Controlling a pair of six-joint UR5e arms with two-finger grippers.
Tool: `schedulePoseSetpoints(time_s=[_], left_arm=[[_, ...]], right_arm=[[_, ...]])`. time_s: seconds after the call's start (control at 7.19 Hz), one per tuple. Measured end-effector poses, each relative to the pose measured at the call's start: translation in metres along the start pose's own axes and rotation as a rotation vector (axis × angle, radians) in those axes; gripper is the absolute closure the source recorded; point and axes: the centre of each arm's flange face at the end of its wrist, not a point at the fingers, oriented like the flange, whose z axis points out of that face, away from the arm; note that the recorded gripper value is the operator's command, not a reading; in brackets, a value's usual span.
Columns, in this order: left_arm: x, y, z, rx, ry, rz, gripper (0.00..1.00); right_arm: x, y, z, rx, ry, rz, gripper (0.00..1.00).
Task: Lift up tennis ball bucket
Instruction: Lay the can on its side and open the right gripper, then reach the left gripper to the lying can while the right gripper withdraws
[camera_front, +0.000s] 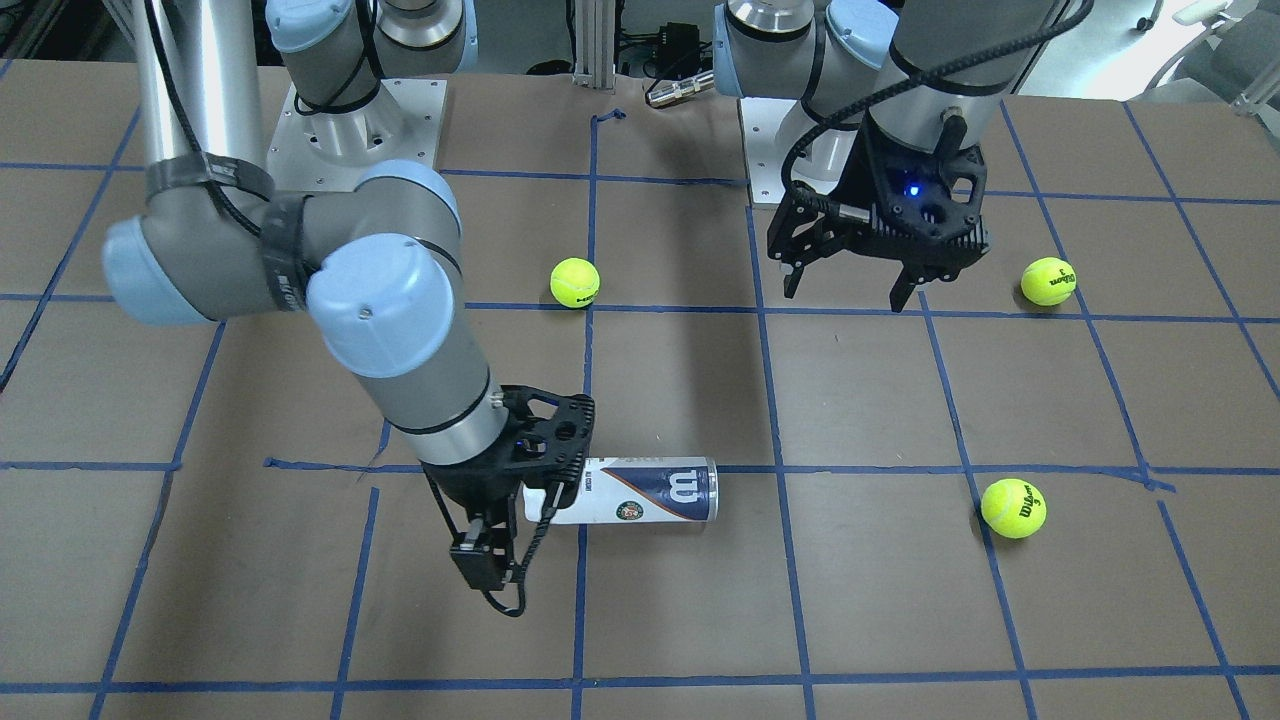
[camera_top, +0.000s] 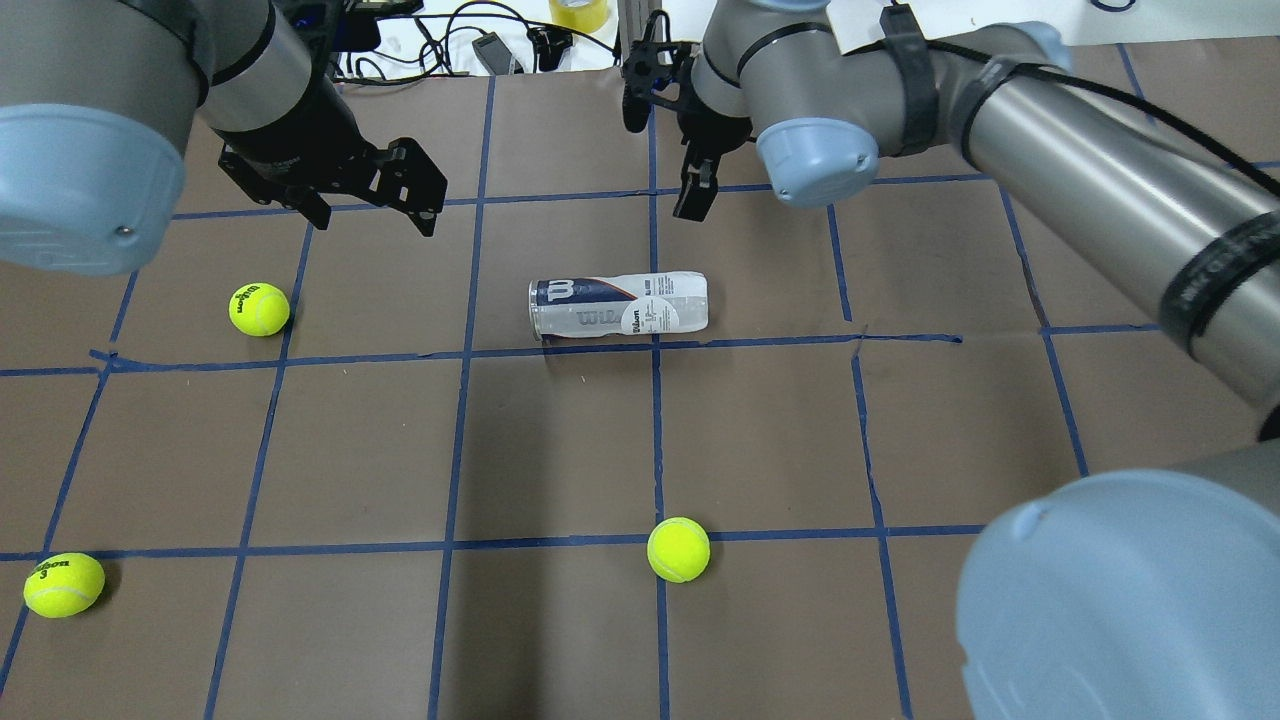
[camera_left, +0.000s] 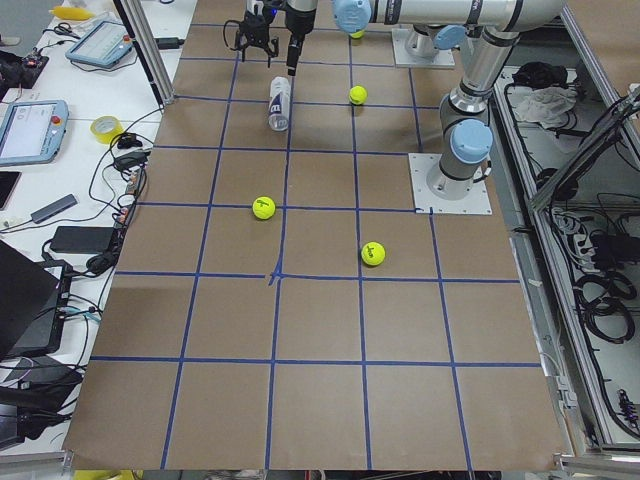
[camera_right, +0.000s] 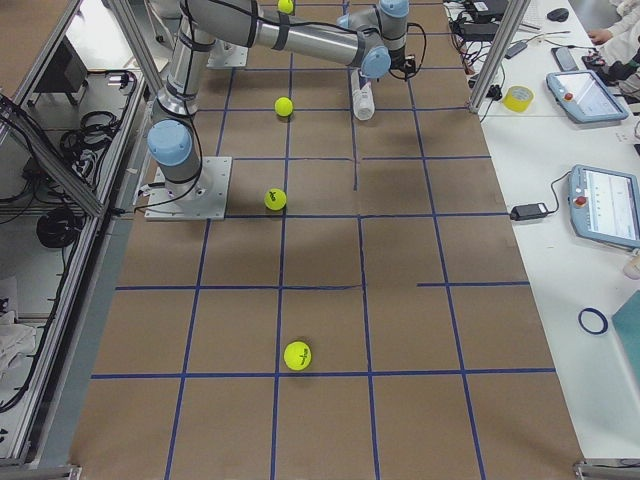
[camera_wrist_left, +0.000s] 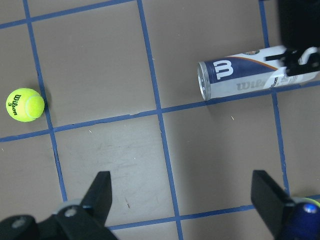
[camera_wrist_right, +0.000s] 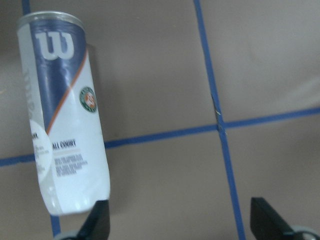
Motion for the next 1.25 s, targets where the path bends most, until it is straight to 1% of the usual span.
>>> schedulePoseSetpoints(time_s=[0.14, 0.28, 0.42, 0.56, 0.7, 0.83, 0.97, 1.11, 1.25], left_arm=[[-0.002, -0.011, 0.029, -0.062, 0.026, -0.011, 0.0], [-0.001, -0.023, 0.061, -0.119, 0.08, -0.032, 0.0], [0.001, -0.036, 0.094, -0.17, 0.157, -0.066, 0.0], [-0.004, -0.048, 0.124, -0.207, 0.218, -0.099, 0.0], [-0.017, -0.058, 0.152, -0.233, 0.288, -0.144, 0.0], [-0.03, -0.066, 0.18, -0.261, 0.373, -0.191, 0.0], [-0.036, -0.072, 0.203, -0.283, 0.449, -0.225, 0.0], [-0.037, -0.079, 0.222, -0.29, 0.511, -0.246, 0.0], [-0.035, -0.085, 0.241, -0.288, 0.572, -0.261, 0.0]], right_arm=[[0.013, 0.029, -0.041, -0.009, 0.03, 0.054, 0.0], [0.024, 0.061, -0.072, -0.02, 0.046, 0.116, 0.0], [0.031, 0.088, -0.095, -0.03, 0.061, 0.172, 0.0], [0.036, 0.11, -0.108, -0.041, 0.06, 0.22, 0.0], [0.039, 0.128, -0.114, -0.05, 0.049, 0.258, 0.0], [0.042, 0.139, -0.121, -0.056, 0.053, 0.29, 0.0], [0.039, 0.144, -0.14, -0.069, 0.086, 0.368, 0.0], [0.028, 0.145, -0.172, -0.105, 0.144, 0.561, 0.0], [0.016, 0.147, -0.196, -0.144, 0.178, 0.747, 0.0]])
